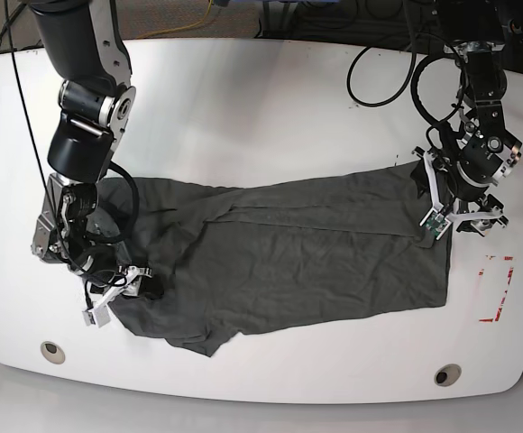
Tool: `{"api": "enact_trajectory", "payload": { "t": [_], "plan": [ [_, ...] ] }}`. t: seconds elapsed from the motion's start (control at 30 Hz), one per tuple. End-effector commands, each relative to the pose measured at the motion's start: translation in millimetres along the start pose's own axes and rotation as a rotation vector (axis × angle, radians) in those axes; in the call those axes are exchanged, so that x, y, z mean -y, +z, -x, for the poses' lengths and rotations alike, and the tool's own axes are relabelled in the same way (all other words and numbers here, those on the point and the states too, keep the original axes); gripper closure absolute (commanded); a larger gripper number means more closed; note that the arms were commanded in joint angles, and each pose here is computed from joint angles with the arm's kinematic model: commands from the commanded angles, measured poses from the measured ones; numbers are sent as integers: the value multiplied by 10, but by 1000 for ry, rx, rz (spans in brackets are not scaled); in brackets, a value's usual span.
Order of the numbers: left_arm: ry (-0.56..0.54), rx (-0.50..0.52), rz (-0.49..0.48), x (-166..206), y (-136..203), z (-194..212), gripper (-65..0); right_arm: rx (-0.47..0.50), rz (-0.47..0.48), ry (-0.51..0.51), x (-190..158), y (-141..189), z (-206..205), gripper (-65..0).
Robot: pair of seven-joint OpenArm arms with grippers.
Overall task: Layout the t-shirt on the table in an organized manner, then fold the t-shirt properly
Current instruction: 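Slide the right gripper along the shirt's side edge toward the hem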
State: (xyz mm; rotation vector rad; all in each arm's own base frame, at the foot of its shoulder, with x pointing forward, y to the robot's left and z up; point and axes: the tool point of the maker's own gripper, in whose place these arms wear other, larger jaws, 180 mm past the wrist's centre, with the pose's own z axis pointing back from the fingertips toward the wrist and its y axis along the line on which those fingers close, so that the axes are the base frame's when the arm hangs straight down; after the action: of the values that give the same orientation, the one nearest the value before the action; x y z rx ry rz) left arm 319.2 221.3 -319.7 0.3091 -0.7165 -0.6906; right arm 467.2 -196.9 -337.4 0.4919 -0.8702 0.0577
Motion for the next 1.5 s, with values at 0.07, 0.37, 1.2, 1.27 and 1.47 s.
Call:
{"api": "enact_trajectory", "payload": {
  "t": [0.07,0.37,1.2,1.27,1.47],
  "plan": [
    [-6,33,-25,-96,39,-92,-459,80,46,49,78,82,-350,-557],
    [-9,36,-32,-127,44,-105,-459,11,194,142,501,540,-267,-650],
    [-13,23,-25,-98,44,-52,-459,-86,215,468,348,885,324,-650],
    [-13,21,-22,-84,43,-40,-459,-87,204,480,315,856,331,-650],
    [-13,20,-21,-80,42,-35,-459,-98,226,505,370,817,373,-577]
  ]
}}
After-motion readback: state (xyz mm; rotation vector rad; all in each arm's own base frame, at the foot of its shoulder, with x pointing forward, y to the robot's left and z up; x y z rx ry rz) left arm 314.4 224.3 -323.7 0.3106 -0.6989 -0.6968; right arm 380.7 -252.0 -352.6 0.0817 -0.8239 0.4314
